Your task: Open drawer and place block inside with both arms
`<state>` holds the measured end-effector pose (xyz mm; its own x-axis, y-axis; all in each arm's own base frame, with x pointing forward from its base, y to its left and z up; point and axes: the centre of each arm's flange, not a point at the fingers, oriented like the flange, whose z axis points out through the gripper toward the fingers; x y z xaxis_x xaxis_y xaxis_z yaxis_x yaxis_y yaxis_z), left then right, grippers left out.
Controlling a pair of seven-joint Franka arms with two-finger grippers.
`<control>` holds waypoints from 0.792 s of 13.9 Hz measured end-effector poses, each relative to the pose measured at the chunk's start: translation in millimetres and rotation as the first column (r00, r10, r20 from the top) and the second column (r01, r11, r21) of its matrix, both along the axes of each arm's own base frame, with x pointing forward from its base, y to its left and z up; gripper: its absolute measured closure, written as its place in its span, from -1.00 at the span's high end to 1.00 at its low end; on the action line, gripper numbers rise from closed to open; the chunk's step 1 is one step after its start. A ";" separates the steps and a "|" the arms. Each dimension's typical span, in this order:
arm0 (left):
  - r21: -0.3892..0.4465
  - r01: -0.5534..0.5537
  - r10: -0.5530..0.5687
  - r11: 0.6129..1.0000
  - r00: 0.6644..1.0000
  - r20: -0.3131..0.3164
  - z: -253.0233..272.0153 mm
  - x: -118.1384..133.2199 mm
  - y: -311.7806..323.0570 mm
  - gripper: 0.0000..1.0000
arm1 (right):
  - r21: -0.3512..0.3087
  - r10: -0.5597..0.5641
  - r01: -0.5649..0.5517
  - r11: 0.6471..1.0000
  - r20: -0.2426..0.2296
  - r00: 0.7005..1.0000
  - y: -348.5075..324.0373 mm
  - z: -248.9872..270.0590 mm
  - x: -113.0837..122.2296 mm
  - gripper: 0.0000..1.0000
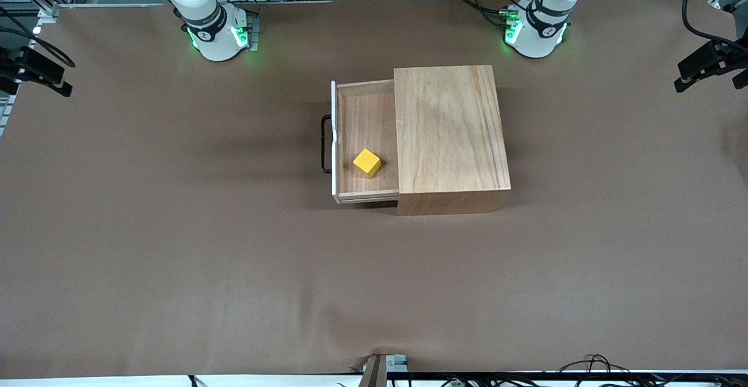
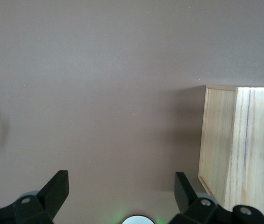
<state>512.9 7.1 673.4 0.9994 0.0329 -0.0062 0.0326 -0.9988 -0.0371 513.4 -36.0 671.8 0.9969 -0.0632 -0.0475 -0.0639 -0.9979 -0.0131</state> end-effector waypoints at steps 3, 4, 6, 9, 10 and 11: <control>0.000 0.005 -0.005 1.000 1.000 0.000 0.1 0.0 0.0 1.00 | 0.001 -0.013 0.013 1.000 -0.024 1.000 -2.0 -2.4 -2.5 1.00; 0.000 0.013 -0.013 1.000 1.000 0.000 0.2 0.0 -0.1 1.00 | 0.001 -0.013 0.013 1.000 -0.025 1.000 -1.1 -2.7 -2.4 1.00; 0.000 0.017 -0.017 1.000 1.000 0.001 0.6 -0.1 -0.4 1.00 | 0.001 -0.014 0.014 1.000 -0.020 1.000 0.0 -1.0 -2.2 1.00; 0.000 0.021 -0.021 1.000 1.000 0.004 2.1 0.0 -2.4 1.00 | 0.001 -0.010 0.010 1.000 -0.019 1.000 2.4 -0.8 -1.9 1.00; 0.001 0.023 -0.023 1.000 1.000 0.008 3.9 -0.1 -3.3 1.00 | 0.001 -0.007 0.007 1.000 -0.019 1.000 4.2 -0.8 -1.8 1.00; 0.000 0.024 -0.024 1.000 1.000 0.012 5.8 -0.2 -4.2 1.00 | 0.001 -0.005 0.005 1.000 -0.019 1.000 5.7 -0.8 -1.7 1.00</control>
<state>512.7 2.9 679.2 0.9999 0.0087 0.0063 0.0089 -0.9993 -0.0364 511.7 -30.3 671.0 0.9955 -0.0677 -0.0669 -0.0687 -0.9976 -0.0127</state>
